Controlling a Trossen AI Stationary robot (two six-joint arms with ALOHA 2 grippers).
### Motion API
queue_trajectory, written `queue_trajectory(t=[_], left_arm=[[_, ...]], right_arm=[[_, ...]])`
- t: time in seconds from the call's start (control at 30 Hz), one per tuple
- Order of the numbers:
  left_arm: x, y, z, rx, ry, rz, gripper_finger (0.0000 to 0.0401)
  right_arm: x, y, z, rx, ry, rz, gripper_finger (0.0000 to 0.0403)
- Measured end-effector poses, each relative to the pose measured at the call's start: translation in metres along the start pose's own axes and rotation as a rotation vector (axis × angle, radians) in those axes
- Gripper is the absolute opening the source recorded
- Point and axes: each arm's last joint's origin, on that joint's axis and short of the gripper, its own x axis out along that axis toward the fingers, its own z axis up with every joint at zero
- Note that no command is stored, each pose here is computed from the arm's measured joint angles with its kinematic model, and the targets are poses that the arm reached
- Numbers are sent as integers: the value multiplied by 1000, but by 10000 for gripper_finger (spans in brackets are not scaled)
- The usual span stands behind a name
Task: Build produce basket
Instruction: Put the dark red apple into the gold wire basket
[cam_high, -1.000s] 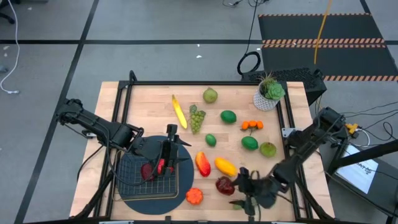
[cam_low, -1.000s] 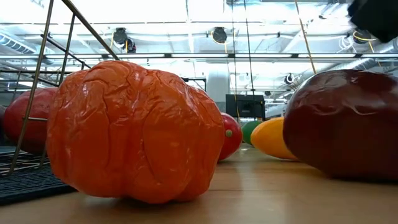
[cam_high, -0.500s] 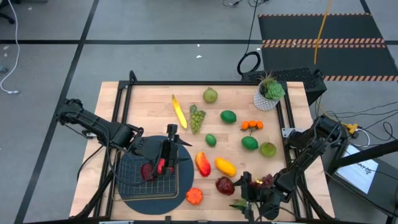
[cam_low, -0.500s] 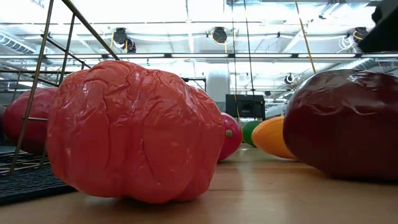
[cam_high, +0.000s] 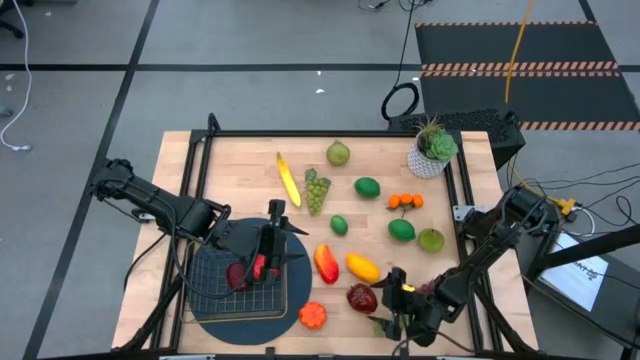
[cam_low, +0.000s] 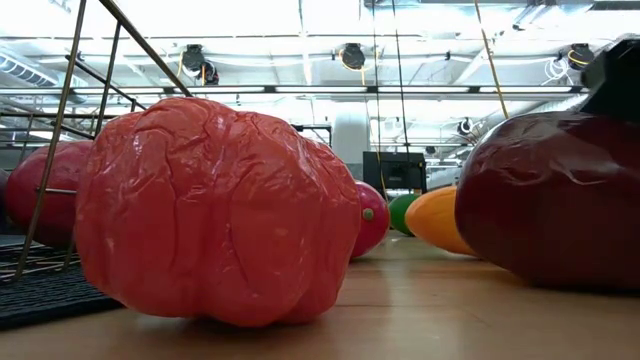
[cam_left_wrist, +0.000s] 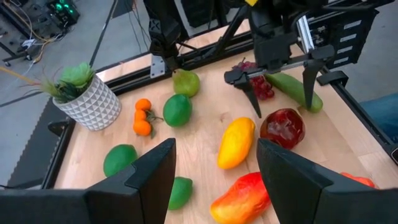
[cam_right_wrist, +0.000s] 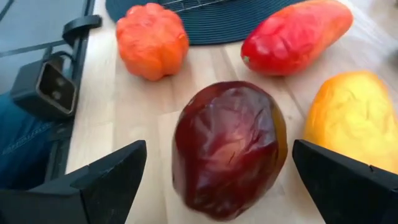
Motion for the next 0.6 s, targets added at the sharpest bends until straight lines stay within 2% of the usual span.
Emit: queue_trajectory(t=[0.43,0.6], left_arm=[[0,0,0,4,-1,0,223],[0,0,0,4,-1,0,223]], right_arm=[[20,-10,2,25,17,-61,392],[20,-10,2,30,29,-53,353]])
